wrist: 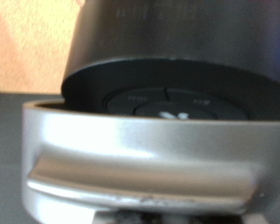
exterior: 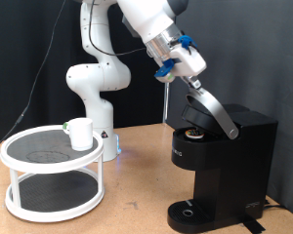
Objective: Make a cup of coffee with the keurig machine
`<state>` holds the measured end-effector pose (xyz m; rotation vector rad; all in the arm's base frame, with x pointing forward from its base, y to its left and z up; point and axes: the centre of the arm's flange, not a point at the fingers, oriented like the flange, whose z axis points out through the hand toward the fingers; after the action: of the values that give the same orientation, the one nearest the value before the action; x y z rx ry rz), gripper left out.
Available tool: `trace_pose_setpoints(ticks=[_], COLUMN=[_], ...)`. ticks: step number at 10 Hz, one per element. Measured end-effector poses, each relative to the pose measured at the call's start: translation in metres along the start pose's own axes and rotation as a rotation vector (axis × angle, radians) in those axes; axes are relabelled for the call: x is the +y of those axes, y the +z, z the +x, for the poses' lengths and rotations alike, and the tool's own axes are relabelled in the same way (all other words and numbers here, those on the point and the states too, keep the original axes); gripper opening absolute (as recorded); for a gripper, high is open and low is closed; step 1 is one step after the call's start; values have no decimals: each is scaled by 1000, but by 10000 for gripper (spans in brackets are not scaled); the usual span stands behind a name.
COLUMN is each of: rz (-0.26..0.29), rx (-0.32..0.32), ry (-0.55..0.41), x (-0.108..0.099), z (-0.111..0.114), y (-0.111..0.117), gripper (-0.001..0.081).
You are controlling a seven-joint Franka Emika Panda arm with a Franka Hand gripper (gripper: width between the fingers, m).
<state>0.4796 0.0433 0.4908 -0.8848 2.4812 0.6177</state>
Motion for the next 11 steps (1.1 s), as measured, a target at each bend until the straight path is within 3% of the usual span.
trace_pose_setpoints(ticks=[4, 9, 11], rz=[23, 70, 75], rx=[99, 132, 122], ry=[42, 114, 123], x=[-26, -59, -66], z=[28, 59, 59], y=[13, 53, 55], gripper=[0, 0, 0])
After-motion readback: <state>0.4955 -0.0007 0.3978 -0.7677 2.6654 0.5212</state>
